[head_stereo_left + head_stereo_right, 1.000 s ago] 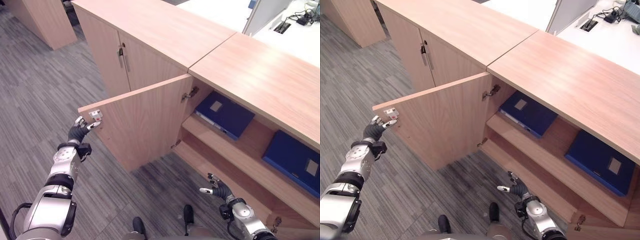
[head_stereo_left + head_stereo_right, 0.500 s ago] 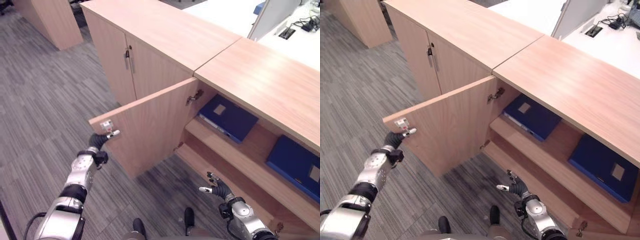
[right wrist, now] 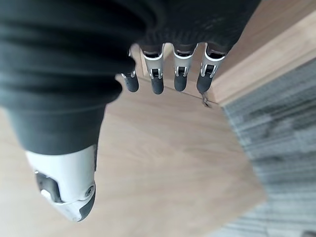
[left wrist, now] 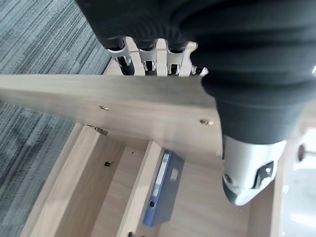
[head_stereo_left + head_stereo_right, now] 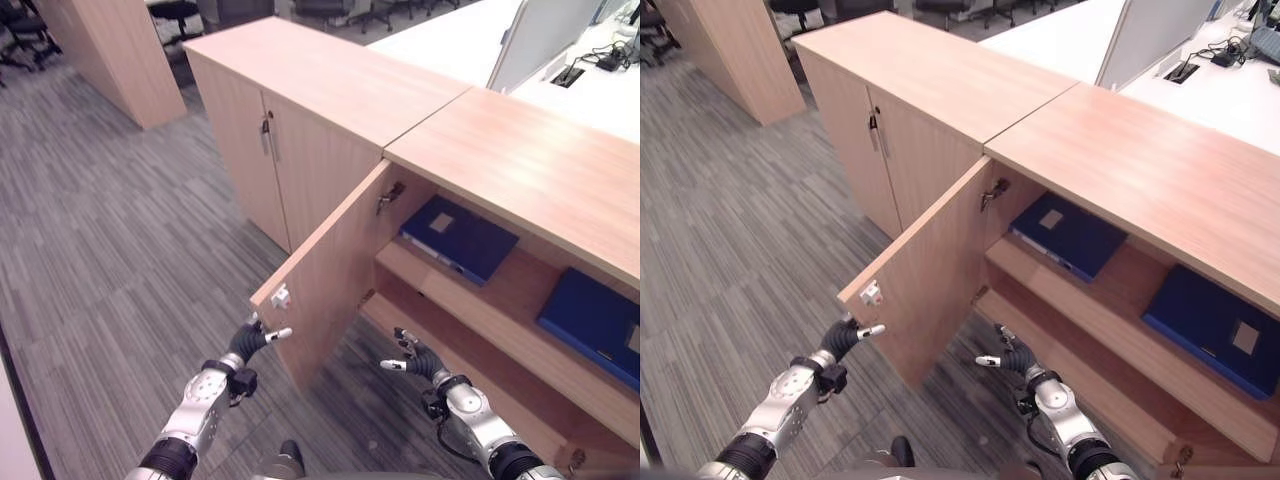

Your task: Put the empty folder in the office cabinet

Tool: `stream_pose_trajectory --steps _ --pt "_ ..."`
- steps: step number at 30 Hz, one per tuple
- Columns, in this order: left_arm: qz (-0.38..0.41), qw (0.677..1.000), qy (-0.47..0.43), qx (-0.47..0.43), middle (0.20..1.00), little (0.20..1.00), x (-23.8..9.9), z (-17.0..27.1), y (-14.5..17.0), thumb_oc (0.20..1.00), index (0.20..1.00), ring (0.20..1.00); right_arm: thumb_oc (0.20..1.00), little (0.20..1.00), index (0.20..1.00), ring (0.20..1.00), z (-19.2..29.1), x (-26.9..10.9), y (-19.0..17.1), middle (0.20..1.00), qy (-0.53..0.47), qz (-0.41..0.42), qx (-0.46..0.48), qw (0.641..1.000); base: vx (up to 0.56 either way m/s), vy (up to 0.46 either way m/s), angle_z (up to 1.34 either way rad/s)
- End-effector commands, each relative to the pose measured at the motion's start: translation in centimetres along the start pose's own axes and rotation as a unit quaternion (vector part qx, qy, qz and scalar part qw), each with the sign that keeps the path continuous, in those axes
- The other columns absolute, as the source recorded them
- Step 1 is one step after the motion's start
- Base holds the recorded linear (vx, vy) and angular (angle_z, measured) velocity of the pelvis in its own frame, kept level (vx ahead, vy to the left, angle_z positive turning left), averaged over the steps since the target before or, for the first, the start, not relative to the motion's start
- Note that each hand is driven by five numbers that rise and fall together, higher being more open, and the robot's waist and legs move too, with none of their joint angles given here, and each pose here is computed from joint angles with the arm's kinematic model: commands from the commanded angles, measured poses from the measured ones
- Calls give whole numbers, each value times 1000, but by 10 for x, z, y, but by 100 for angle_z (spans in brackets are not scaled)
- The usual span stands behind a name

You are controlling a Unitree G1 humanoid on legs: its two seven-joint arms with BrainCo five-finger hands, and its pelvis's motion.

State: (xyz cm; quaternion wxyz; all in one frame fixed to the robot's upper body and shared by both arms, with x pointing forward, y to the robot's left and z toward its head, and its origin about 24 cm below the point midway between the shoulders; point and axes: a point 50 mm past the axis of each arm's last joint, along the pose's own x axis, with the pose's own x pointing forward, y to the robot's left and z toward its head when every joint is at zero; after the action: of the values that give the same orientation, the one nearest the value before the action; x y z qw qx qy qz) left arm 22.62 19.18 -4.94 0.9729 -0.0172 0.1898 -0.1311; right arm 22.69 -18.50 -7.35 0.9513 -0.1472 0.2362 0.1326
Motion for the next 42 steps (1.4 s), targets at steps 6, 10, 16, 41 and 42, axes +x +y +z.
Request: stream_pose_trajectory --steps 6,10,16,41,42 --pt "-99 994 -48 -9 1000 1000 26 21 -52 1000 1000 1000 1000 1000 1000 1000 20 -1 -16 1000 -46 -21 -17 999 -79 -244 -35" --pt "-137 989 -61 -7 1000 1000 33 30 -72 1000 1000 1000 1000 1000 1000 1000 21 0 -19 1000 -48 -28 -19 998 -123 -225 -17" --pt "-164 982 -95 9 1000 1000 53 57 -101 1000 1000 1000 1000 1000 1000 1000 26 5 -29 1000 -50 -42 -27 998 -118 -217 -89" --pt "245 967 -72 22 1000 1000 24 76 103 1000 1000 1000 1000 1000 1000 1000 -40 -35 -7 1000 35 -12 34 999 79 31 -70" --pt "259 962 -79 18 1000 1000 20 83 113 1000 1000 1000 1000 1000 1000 1000 -41 -35 -7 1000 35 -12 35 999 2 53 -43"
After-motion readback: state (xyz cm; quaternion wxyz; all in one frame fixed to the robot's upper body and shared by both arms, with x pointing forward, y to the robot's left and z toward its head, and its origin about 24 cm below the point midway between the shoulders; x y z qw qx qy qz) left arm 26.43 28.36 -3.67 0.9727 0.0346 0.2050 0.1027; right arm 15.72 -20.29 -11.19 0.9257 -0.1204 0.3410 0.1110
